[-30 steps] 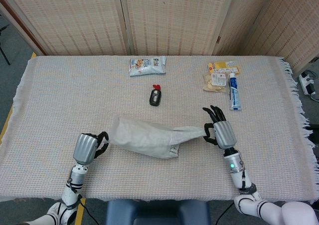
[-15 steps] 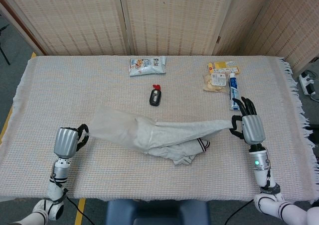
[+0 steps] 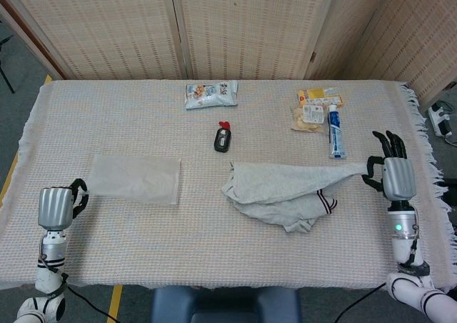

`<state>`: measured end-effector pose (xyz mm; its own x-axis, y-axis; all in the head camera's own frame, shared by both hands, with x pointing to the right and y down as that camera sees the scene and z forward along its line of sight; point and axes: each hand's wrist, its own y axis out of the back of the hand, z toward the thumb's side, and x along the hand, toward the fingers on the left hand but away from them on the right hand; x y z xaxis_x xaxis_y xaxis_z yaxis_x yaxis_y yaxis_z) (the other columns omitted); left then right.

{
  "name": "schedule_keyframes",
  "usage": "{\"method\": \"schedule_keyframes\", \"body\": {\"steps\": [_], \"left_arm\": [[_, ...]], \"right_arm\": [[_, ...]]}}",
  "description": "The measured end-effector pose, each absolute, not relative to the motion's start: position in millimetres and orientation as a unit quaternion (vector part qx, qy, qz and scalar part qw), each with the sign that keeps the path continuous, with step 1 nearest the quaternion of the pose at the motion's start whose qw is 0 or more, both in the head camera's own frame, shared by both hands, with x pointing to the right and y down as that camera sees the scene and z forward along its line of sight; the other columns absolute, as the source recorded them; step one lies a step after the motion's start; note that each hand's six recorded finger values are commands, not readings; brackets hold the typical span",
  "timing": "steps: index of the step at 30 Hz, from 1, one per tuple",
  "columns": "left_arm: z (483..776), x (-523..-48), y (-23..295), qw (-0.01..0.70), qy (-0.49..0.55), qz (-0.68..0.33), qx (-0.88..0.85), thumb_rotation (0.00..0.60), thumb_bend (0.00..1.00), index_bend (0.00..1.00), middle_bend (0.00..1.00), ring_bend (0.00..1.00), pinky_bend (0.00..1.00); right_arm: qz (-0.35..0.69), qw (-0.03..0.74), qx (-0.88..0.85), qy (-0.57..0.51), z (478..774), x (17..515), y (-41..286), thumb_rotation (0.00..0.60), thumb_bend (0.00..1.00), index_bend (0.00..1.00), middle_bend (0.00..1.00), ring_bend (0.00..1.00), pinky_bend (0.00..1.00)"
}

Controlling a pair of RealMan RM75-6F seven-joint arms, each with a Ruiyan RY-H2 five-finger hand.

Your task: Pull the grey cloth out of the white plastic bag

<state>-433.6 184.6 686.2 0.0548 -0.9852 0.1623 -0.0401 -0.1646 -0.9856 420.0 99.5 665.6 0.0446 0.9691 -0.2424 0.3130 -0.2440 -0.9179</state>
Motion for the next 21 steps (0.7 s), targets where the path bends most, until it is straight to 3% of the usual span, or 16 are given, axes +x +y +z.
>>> {"method": "schedule_keyframes", "body": {"steps": [3,5,8,11,14,21], "left_arm": [[689,-429,188,0.445,0.454,-0.513,-0.577,0.598,0.29,0.33,1.00,1.00,1.00],[690,-427,189,0.434,0.453,-0.512,-0.586,0.549,0.21,0.21,0.98,0.99,1.00],[689,-422,190,0.410,0.452,-0.514,-0.603,0.444,0.17,0.14,0.78,0.84,0.93],[683,-416,190,0.379,0.451,-0.516,-0.622,0.401,0.15,0.11,0.49,0.47,0.62],[670,-413,191,0.347,0.443,-0.526,-0.638,0.395,0.14,0.10,0.27,0.22,0.35],[605,-442,204,0.323,0.393,-0.602,-0.615,0.397,0.14,0.13,0.22,0.13,0.19]], "right_arm": [[0.464,0.343,-0.653,-0.491,665,417,103,0.600,0.26,0.15,0.01,0.00,0.00],[0.467,0.345,-0.660,-0.476,662,419,104,0.600,0.18,0.02,0.00,0.00,0.00],[0.478,0.352,-0.662,-0.457,655,423,107,0.600,0.08,0.00,0.00,0.00,0.00],[0.491,0.359,-0.663,-0.437,644,425,112,0.600,0.05,0.00,0.00,0.00,0.00],[0.507,0.367,-0.661,-0.414,628,425,121,0.600,0.05,0.00,0.00,0.00,0.00],[0.563,0.388,-0.624,-0.377,580,428,161,0.600,0.06,0.00,0.00,0.00,0.00]]}}
